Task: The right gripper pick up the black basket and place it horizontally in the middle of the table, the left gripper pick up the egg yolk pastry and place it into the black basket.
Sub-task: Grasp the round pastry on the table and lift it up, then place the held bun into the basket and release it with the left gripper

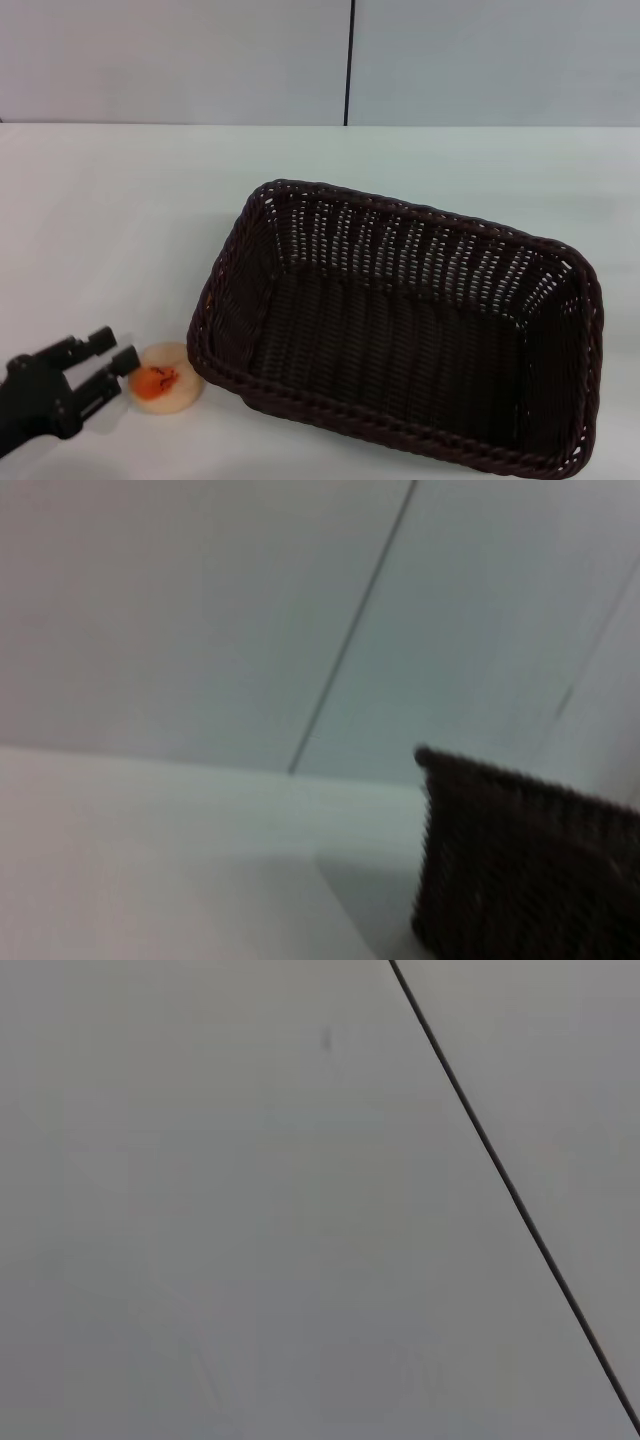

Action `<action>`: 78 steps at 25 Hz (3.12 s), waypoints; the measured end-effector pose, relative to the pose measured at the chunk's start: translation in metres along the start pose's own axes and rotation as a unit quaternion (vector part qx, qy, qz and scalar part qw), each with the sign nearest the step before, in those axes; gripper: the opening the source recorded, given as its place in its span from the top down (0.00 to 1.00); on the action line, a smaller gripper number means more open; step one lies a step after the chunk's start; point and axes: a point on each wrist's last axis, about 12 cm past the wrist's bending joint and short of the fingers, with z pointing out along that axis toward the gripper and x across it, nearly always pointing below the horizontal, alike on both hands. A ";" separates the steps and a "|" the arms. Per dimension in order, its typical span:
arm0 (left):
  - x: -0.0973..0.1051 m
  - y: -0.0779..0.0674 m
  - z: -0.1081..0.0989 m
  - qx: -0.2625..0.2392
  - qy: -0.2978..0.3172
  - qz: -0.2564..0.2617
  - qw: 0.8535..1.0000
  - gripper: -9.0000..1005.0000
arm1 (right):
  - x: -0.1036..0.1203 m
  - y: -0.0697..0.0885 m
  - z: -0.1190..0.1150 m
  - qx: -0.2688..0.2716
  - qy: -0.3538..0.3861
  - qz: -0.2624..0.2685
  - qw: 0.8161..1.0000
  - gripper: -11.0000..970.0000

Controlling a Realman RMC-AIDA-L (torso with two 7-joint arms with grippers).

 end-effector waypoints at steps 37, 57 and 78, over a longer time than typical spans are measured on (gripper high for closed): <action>-0.001 -0.011 -0.007 0.029 -0.024 -0.007 0.999 0.95 | 0.010 0.001 0.005 0.012 0.016 0.016 1.000 0.66; -0.043 -0.024 0.078 0.163 -0.107 0.000 0.981 0.95 | 0.022 0.008 0.005 0.011 0.026 0.039 0.999 0.66; -0.030 -0.013 0.065 0.121 -0.052 0.029 0.991 0.92 | 0.028 0.013 0.012 0.005 0.034 0.038 0.999 0.66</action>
